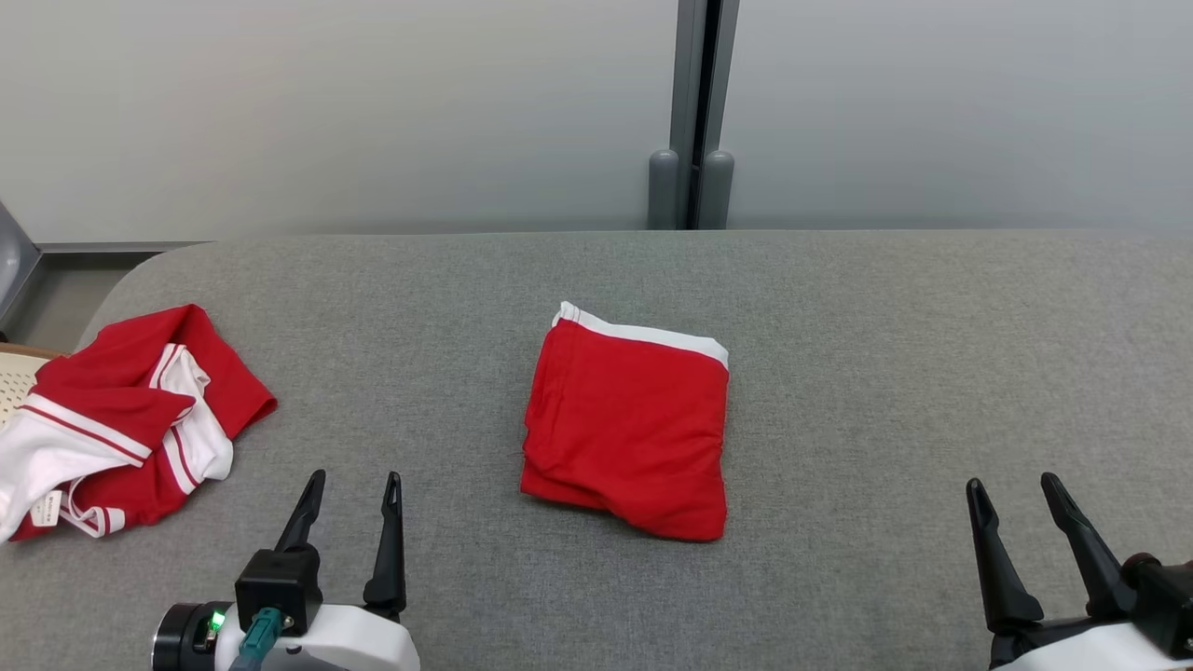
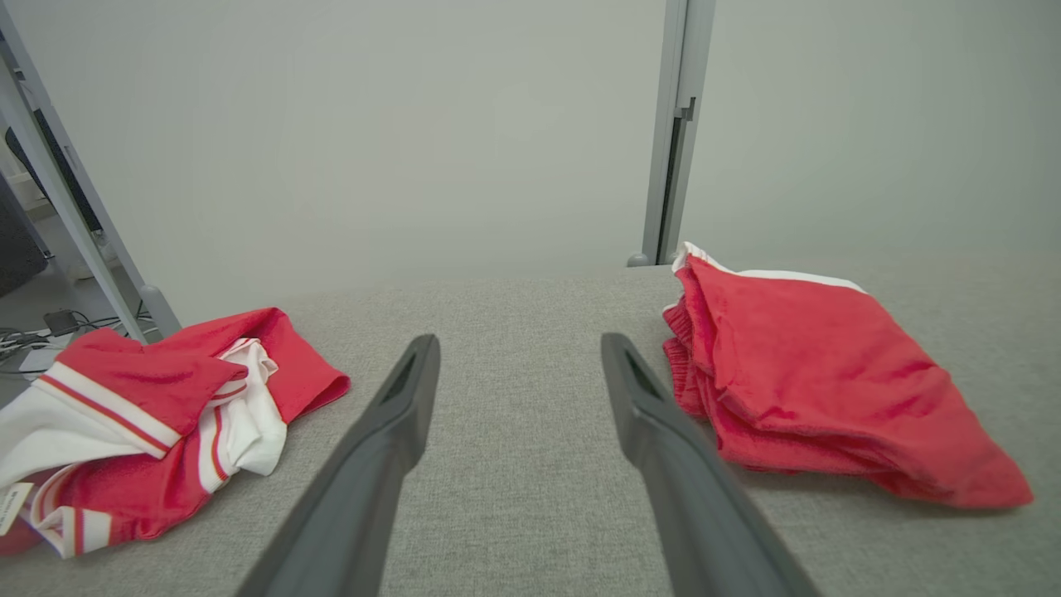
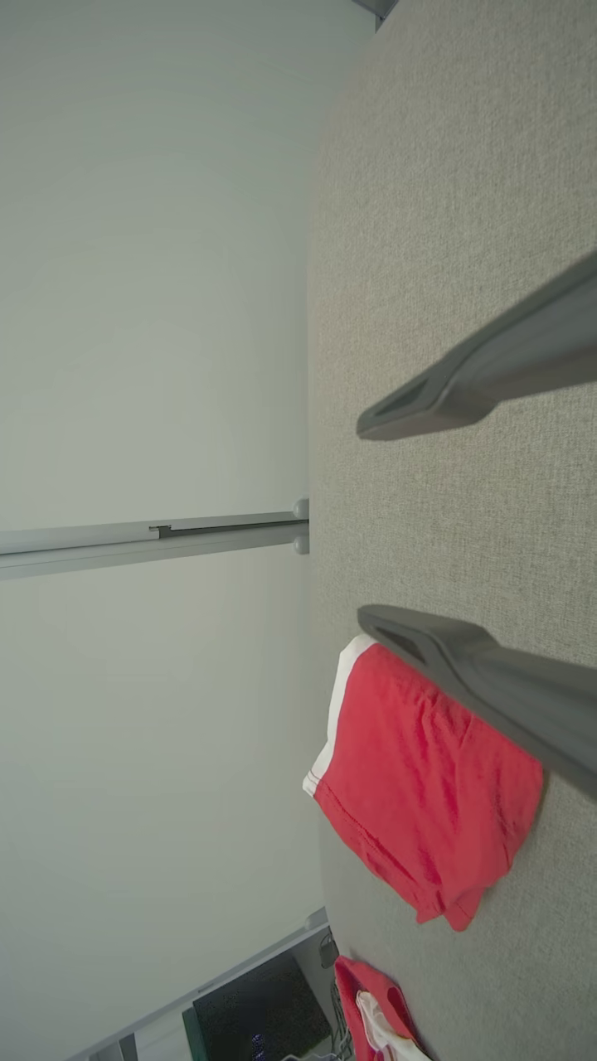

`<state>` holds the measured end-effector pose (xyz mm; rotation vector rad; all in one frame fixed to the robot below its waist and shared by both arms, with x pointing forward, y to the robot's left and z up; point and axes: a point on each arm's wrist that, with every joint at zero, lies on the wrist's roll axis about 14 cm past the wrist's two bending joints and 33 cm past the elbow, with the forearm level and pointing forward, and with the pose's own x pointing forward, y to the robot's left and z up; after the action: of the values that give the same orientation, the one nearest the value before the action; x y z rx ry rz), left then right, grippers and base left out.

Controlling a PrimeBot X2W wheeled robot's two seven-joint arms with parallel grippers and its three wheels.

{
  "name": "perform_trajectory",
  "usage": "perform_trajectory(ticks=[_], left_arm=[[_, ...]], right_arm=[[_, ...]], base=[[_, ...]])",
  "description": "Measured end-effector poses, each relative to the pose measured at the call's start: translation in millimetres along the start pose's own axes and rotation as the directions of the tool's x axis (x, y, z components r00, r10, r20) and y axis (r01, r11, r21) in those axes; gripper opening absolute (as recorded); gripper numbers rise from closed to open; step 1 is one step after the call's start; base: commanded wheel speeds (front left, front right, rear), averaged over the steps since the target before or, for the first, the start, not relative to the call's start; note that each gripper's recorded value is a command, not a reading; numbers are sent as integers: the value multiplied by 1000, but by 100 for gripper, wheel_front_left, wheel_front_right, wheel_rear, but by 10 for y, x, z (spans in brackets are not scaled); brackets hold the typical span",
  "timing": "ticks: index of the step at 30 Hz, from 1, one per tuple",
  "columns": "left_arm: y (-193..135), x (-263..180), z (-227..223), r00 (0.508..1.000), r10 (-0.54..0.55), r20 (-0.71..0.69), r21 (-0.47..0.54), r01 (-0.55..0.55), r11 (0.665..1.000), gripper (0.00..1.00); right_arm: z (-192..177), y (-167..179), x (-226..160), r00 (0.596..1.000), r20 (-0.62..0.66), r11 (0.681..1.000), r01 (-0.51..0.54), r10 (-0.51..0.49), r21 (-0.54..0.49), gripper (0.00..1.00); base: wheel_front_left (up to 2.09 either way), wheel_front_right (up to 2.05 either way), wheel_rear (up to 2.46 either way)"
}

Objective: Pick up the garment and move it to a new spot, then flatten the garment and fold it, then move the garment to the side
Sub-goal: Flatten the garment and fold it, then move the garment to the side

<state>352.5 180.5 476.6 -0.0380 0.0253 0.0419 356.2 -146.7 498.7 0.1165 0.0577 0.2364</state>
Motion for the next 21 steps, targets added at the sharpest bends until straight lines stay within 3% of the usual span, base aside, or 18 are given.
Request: perform_trajectory(ticks=[21], left_arm=[[-50,38,45,1000,-21,7,9,21,1000,100]], right_arm=[[3,4,20,1000,-6,1000,6,-6,-3,100]], base=[[0,0,0]])
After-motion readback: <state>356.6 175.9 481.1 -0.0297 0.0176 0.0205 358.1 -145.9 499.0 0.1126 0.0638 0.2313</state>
